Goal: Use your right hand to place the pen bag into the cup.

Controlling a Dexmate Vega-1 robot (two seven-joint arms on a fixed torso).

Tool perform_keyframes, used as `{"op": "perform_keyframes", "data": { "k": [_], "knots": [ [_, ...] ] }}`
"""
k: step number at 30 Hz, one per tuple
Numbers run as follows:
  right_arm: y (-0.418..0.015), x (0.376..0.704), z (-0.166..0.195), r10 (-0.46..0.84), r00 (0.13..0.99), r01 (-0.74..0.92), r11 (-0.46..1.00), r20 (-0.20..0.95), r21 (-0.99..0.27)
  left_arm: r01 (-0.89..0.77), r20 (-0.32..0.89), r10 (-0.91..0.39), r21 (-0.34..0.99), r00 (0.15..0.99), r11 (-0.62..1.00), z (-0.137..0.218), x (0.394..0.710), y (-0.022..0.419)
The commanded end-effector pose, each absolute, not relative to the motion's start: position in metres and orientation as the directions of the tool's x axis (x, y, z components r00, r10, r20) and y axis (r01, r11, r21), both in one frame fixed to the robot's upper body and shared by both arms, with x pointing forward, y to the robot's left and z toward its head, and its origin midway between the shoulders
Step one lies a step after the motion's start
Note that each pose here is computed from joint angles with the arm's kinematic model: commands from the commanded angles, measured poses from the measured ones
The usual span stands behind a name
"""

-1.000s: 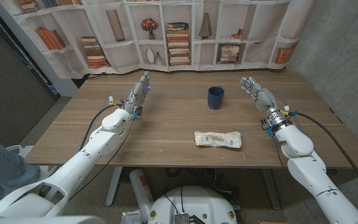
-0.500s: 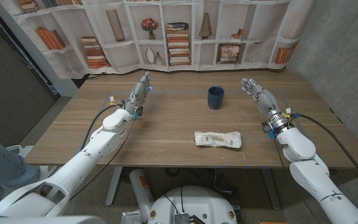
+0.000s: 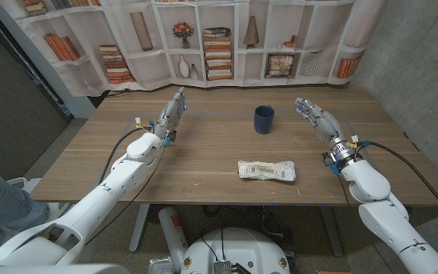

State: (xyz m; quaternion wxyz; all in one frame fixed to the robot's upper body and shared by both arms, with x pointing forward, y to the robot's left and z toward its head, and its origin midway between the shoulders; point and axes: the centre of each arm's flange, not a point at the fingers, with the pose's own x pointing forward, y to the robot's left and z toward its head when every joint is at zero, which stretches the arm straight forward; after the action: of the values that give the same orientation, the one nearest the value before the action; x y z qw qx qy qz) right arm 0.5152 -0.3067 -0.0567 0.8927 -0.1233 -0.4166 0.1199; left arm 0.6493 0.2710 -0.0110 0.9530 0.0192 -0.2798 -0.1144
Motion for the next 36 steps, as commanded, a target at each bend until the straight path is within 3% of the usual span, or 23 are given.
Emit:
{"op": "perform_keyframes", "data": {
  "k": [1, 36],
  "knots": [
    [-0.304, 0.505, -0.059, 0.342, 0.609, -0.113, 0.93, 0.716, -0.349, 0.208, 0.52, -0.236, 0.113, 0.821, 0.972, -0.011, 0.649, 0.267],
    [-0.289, 0.489, -0.064, 0.365, 0.575, -0.059, 0.911, 0.733, -0.407, 0.209, 0.524, -0.244, 0.125, 0.816, 0.97, -0.001, 0.655, 0.267]
  ]
}}
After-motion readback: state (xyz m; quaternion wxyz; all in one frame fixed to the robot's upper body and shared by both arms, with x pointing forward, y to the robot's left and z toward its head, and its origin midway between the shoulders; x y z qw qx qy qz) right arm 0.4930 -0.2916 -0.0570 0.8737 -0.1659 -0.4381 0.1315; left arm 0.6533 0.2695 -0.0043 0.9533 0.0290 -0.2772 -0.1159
